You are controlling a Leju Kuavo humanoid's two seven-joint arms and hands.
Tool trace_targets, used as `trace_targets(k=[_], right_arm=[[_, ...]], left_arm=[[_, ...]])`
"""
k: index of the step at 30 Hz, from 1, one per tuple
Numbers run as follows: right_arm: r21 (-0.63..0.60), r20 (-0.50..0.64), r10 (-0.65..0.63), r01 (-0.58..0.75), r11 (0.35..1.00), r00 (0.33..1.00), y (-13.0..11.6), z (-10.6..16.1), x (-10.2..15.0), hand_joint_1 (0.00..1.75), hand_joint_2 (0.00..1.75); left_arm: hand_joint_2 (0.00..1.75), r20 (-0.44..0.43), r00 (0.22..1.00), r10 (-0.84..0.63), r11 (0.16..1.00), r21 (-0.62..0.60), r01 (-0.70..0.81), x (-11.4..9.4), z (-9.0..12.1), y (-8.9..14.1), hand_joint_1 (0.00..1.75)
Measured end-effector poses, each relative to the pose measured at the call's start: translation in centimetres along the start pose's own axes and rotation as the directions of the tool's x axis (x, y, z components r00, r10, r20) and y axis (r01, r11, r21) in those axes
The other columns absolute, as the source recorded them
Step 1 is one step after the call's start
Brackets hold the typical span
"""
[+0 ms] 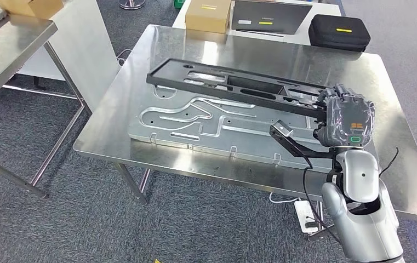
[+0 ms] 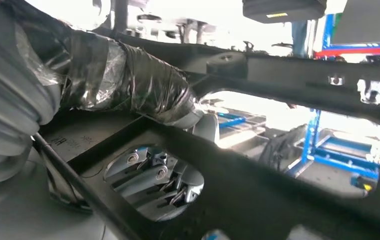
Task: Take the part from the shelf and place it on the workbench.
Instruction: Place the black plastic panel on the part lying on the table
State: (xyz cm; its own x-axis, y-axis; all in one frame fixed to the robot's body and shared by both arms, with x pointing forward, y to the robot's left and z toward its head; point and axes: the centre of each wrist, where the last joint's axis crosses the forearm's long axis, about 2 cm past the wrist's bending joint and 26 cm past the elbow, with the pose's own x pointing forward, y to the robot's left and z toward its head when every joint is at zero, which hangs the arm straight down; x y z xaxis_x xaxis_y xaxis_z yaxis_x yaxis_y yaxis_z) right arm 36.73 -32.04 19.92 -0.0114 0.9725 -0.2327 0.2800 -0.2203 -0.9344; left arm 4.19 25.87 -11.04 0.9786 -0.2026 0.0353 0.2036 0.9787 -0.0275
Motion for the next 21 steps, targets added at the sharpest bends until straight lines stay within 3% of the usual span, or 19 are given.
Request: trace_targets(k=[10, 21], right_arm=[[0.051, -0.165, 0.029, -0.021, 0.998, 0.986, 2.8, -2.7, -1.5, 1.75, 1.75], [0.207, -0.200, 0.061, -0.019, 0.978, 0.978, 5.9, -3.4, -1.1, 1.75, 1.75]], left_arm=[[1.75, 0.011, 0.999, -0.042, 0.999, -0.015, 0.043, 0.3, 0.0, 0.0, 0.00], [1.75, 0.018, 0.998, -0.052, 0.998, -0.045, 0.053, 0.2, 0.0, 0.3, 0.00]])
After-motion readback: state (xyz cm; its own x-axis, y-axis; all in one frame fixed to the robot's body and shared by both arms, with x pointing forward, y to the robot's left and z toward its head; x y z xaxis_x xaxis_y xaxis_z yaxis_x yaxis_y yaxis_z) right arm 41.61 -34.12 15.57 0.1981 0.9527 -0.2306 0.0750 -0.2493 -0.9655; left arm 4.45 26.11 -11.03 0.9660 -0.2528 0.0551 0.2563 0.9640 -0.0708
